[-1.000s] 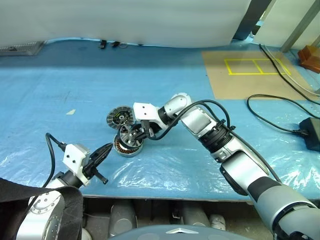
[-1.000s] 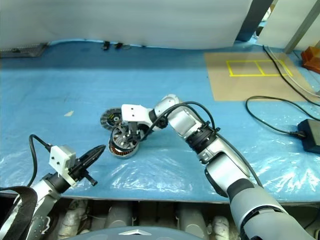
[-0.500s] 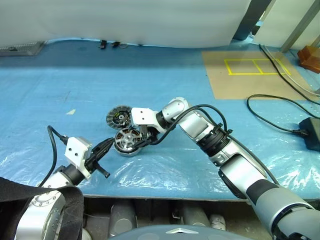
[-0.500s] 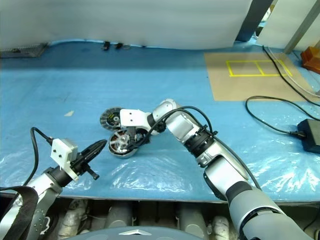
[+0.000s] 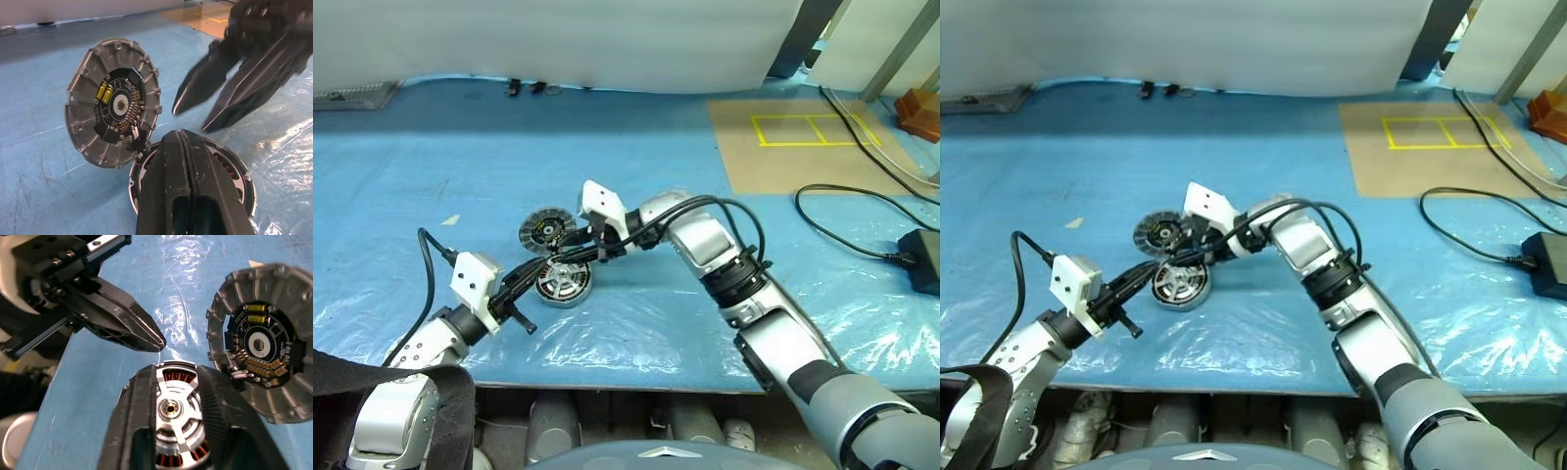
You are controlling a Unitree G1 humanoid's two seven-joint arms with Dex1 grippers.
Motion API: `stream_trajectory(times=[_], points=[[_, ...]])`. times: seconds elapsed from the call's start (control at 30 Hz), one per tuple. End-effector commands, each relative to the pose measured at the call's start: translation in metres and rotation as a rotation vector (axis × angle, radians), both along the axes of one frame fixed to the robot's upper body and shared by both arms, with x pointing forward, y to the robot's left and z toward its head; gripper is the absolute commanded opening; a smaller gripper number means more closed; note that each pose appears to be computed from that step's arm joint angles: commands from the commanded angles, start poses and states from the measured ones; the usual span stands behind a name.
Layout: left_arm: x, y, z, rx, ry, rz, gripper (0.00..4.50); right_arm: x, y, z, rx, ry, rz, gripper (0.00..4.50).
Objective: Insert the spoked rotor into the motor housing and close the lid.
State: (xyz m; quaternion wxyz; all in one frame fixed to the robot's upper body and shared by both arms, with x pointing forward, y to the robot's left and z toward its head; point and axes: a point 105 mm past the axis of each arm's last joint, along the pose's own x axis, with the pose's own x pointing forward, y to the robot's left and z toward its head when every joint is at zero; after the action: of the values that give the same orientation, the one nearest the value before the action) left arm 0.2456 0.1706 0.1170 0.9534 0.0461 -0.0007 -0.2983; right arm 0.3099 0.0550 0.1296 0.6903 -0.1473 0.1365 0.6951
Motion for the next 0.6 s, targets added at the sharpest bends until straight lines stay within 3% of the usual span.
stream_trajectory(times=[0.03, 0.2, 0.37, 0.6], points=[[0.001, 0.001, 0.01, -0.019, -0.041, 0.009, 0.0, 0.0, 0.015, 0.004, 0.076, -0.01, -0.05, 0.17], [0.005, 0.005, 0.012, -0.031, -0.06, 0.052, 0.0, -0.007, 0.014, -0.038, -0.07, -0.048, -0.032, 0.04], [0.009, 0.006, 0.014, -0.033, -0.078, 0.076, 0.0, -0.003, 0.005, -0.06, -0.16, -0.124, -0.027, 0.04], [0.023, 0.043, 0.04, -0.13, -0.165, 0.251, 0.0, -0.007, 0.019, 0.0, 0.167, -0.066, -0.018, 0.04]])
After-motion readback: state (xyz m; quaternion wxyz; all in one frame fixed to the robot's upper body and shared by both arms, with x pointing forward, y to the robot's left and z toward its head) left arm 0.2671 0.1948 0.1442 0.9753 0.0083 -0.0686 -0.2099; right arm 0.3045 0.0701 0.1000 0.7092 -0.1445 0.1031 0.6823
